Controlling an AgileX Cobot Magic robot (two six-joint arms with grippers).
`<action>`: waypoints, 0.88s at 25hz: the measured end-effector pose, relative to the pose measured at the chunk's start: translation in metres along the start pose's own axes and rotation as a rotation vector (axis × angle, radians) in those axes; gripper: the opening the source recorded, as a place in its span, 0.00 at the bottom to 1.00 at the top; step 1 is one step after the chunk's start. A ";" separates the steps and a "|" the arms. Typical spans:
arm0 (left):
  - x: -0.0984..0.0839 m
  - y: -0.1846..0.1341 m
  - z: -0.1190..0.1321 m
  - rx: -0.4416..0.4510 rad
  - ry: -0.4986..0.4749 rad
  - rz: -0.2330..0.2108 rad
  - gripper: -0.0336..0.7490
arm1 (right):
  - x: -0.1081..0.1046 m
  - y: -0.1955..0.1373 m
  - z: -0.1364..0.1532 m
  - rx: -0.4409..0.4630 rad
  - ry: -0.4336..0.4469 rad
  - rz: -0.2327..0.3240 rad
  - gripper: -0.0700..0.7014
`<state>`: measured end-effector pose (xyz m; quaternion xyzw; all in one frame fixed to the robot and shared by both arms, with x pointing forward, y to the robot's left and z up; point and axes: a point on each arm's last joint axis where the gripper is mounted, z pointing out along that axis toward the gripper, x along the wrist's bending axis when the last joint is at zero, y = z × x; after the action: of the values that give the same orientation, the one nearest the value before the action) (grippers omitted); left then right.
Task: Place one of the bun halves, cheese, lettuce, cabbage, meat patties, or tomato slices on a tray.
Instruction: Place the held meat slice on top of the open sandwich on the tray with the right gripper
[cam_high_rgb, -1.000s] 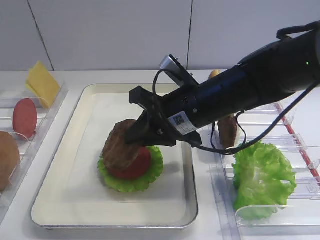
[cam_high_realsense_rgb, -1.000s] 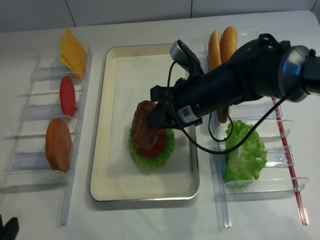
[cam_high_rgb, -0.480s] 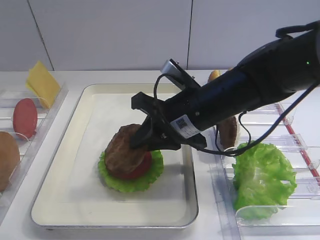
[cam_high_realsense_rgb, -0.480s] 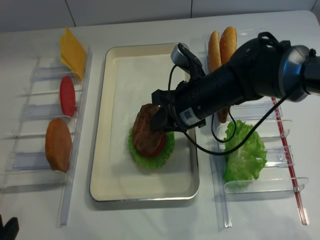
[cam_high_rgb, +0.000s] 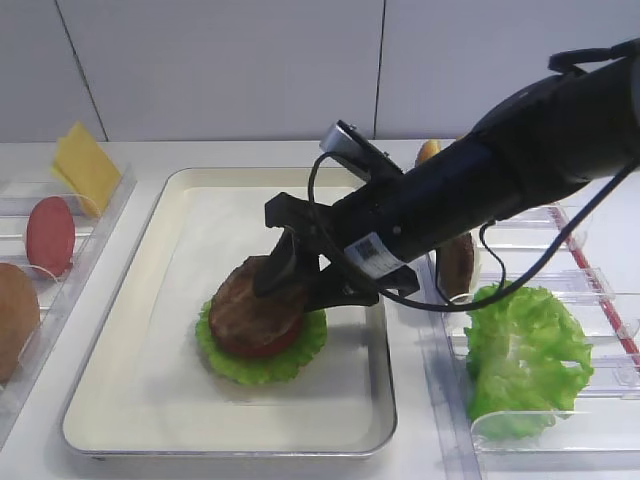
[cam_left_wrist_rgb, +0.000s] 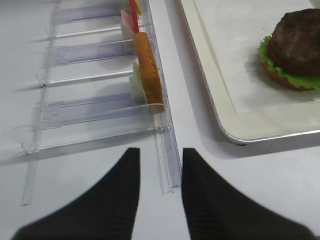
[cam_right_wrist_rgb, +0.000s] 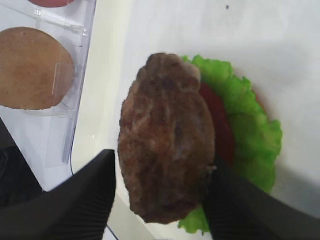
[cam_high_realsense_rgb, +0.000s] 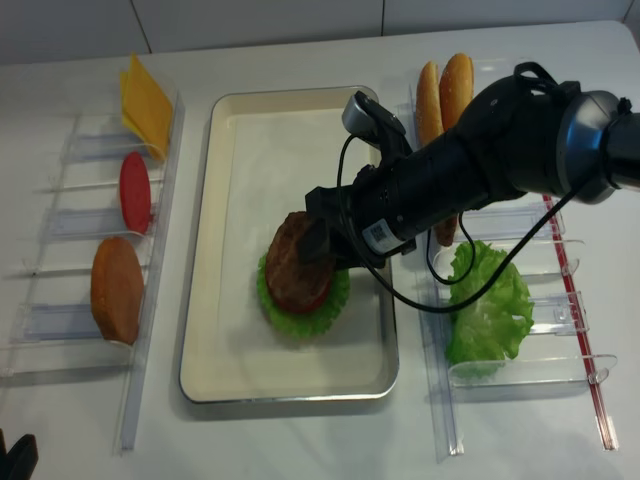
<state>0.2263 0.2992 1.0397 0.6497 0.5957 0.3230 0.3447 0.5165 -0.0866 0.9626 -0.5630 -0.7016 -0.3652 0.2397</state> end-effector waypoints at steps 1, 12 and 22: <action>0.000 0.000 0.000 0.000 0.000 0.000 0.33 | 0.001 0.001 0.000 0.001 -0.004 -0.008 0.59; 0.000 0.000 0.000 0.000 0.000 0.000 0.33 | 0.001 0.005 -0.005 0.072 -0.103 -0.019 0.63; 0.000 0.000 0.000 0.000 0.000 0.000 0.33 | 0.001 0.004 -0.005 0.076 -0.110 -0.022 0.63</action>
<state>0.2263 0.2992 1.0397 0.6497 0.5957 0.3230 0.3447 0.5201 -0.0897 0.9674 -0.5649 -0.7333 -0.3092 0.2180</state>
